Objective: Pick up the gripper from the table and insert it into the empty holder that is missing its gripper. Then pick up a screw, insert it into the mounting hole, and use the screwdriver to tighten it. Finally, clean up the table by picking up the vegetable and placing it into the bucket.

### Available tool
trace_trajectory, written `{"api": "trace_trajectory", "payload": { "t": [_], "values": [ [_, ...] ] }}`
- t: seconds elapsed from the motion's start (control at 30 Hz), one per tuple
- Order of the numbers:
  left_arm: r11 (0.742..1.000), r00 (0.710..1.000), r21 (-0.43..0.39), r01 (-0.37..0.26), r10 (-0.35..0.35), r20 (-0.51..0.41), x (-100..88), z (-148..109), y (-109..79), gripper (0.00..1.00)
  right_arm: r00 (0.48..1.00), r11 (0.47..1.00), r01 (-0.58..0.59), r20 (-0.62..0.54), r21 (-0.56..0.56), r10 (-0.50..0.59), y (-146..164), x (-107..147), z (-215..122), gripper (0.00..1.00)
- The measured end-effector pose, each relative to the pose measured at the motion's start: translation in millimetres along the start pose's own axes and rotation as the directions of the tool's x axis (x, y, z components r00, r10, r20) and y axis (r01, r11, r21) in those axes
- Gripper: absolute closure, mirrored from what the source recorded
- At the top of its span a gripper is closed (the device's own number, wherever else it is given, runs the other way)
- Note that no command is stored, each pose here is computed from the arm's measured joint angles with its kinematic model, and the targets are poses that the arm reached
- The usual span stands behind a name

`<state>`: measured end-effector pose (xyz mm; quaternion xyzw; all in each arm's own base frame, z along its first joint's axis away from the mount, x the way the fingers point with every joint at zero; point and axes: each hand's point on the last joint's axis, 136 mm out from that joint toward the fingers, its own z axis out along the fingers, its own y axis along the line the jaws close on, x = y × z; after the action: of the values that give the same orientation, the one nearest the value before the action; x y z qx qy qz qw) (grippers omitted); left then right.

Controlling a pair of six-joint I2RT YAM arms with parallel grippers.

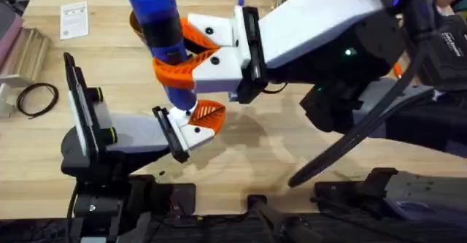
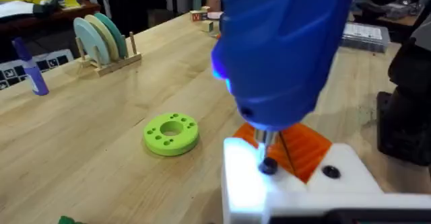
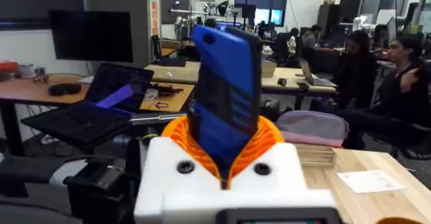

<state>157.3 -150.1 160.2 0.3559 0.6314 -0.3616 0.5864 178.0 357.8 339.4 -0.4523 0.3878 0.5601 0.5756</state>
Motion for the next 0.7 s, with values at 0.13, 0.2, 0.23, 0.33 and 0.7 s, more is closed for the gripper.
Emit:
{"api": "trace_trajectory", "payload": {
  "t": [0.13,0.2,0.23,0.33,0.7],
  "values": [
    [1.0,1.0,0.0,0.0,0.0,0.0,0.0,0.0,0.1,0.996,1.0,1.0,-0.005,-0.005,0.0,0.005,-0.4,1.4,-0.2,0.977],
    [1.0,1.0,0.0,0.0,0.0,0.0,0.0,0.0,0.0,0.996,1.0,1.0,-0.008,-0.008,0.001,0.008,-0.5,2.3,-0.2,0.977],
    [1.0,1.0,0.0,0.0,0.0,0.0,0.0,0.0,0.1,0.996,1.0,1.0,-0.008,-0.008,0.001,0.008,-0.5,2.2,-0.2,0.977],
    [1.0,1.0,0.0,0.0,0.0,0.0,0.0,0.0,0.0,0.996,1.0,1.0,-0.008,-0.008,0.001,0.008,-0.5,2.0,-0.2,0.977],
    [1.0,1.0,0.0,0.0,0.0,0.0,0.0,0.0,0.1,0.996,1.0,1.0,-0.006,-0.007,0.001,0.006,-0.5,1.7,-0.2,0.977]
  ]
}}
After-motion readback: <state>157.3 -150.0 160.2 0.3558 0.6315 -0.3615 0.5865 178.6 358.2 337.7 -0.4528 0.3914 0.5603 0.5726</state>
